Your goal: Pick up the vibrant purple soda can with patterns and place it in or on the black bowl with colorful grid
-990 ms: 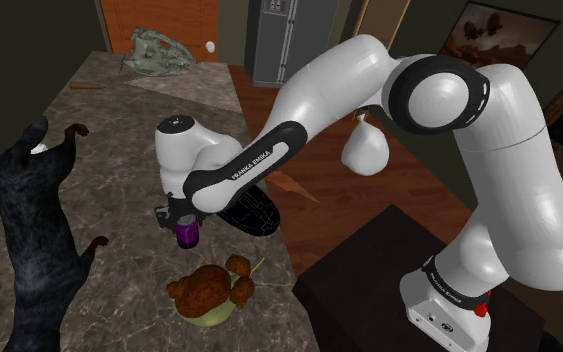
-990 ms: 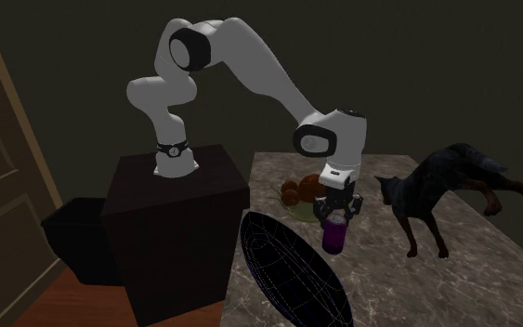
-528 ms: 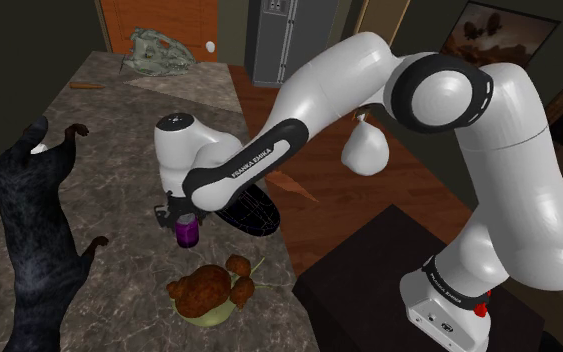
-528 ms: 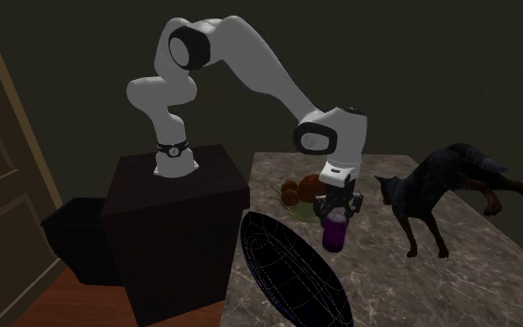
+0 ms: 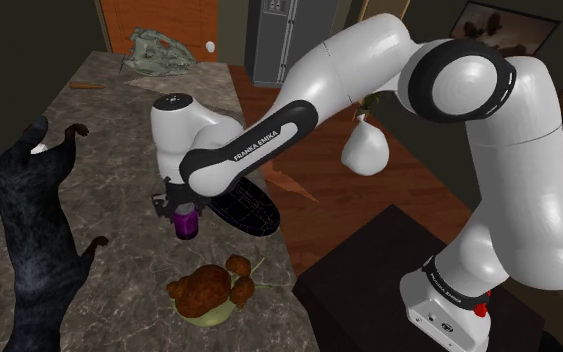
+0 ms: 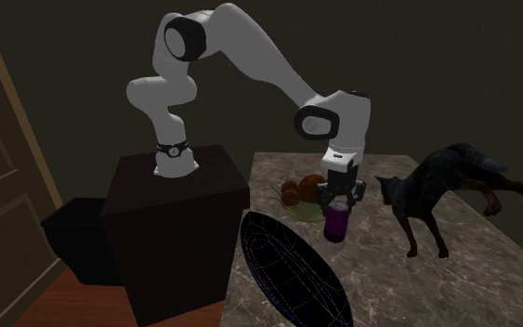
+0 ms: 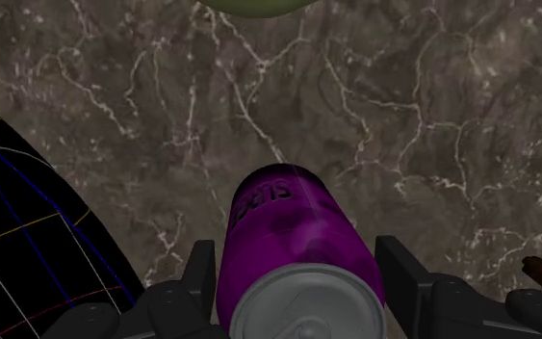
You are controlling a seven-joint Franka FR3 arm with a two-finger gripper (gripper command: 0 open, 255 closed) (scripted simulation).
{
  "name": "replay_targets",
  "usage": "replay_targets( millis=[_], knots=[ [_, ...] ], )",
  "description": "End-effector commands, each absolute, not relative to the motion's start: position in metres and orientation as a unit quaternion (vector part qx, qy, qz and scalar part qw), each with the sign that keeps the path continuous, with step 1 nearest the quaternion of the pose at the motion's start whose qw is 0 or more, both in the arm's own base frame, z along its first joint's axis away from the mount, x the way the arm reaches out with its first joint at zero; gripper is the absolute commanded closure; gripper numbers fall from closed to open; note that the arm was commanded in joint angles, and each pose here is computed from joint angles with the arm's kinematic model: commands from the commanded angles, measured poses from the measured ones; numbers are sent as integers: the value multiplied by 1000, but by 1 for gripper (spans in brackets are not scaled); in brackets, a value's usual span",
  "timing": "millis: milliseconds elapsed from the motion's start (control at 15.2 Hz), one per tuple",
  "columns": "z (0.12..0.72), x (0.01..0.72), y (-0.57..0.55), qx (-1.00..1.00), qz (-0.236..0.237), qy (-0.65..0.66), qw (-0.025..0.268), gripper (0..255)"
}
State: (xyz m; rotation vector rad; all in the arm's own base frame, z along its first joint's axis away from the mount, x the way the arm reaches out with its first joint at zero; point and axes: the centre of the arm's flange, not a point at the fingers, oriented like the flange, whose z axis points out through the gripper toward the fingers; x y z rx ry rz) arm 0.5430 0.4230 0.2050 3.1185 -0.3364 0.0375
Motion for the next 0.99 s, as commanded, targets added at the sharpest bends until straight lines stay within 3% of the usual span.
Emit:
replay_targets(
  millis=[0, 924],
  knots=[
    [215, 542, 423, 994, 12, -107, 2, 255],
    [289, 542, 423, 994, 12, -107, 2, 255]
  ],
)
